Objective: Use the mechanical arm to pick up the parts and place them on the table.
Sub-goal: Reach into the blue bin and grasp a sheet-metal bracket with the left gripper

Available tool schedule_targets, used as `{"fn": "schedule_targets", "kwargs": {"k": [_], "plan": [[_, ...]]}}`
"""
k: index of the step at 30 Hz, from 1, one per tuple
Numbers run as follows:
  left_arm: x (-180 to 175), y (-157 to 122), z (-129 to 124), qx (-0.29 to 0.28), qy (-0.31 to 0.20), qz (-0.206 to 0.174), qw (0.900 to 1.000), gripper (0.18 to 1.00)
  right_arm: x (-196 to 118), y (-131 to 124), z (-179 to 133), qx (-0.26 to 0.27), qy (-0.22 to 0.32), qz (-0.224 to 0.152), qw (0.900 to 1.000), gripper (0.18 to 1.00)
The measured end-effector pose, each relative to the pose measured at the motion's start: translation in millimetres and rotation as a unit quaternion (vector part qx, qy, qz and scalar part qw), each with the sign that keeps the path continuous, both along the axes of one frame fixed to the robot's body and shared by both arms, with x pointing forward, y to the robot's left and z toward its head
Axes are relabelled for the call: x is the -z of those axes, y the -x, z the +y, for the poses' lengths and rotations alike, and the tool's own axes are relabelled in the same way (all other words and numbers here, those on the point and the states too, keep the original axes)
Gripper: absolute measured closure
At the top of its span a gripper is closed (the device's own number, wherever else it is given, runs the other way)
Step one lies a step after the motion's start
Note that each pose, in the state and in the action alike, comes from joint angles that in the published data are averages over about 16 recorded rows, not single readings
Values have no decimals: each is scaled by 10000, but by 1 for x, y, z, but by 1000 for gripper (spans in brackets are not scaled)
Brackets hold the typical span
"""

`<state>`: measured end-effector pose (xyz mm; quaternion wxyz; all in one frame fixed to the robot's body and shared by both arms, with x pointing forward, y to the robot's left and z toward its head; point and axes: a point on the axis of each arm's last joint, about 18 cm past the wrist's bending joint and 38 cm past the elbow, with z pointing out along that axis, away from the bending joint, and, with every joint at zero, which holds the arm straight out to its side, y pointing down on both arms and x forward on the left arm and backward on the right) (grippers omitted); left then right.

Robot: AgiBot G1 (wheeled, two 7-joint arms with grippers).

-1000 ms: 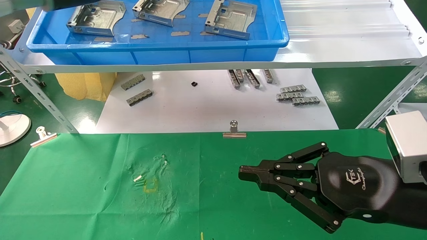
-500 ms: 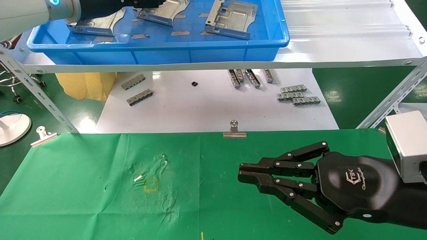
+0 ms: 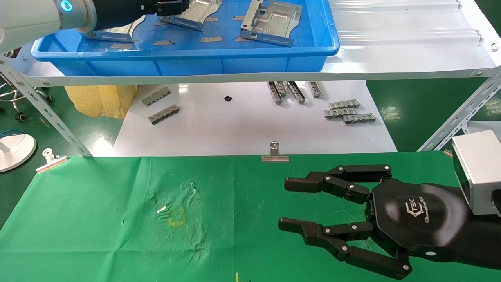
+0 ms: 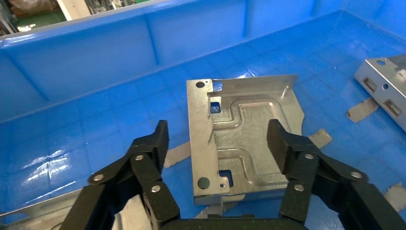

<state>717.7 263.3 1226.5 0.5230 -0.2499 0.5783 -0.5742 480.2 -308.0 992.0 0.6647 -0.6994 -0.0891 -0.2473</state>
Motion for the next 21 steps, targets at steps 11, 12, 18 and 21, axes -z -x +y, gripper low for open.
{"fn": "schedule_targets", "kwargs": {"k": [11,12,18,21], "plan": [[3,-1,1,-70,-133,57,9999,589,0,0,0,0,0,0,10000,496],[3,-1,1,-74,-136,60,9999,616,0,0,0,0,0,0,10000,479],[4,-2,2,-79,-110,64,9999,751,0,0,0,0,0,0,10000,354],[3,0,4,-57,-105,37,9999,803,0,0,0,0,0,0,10000,311]]}}
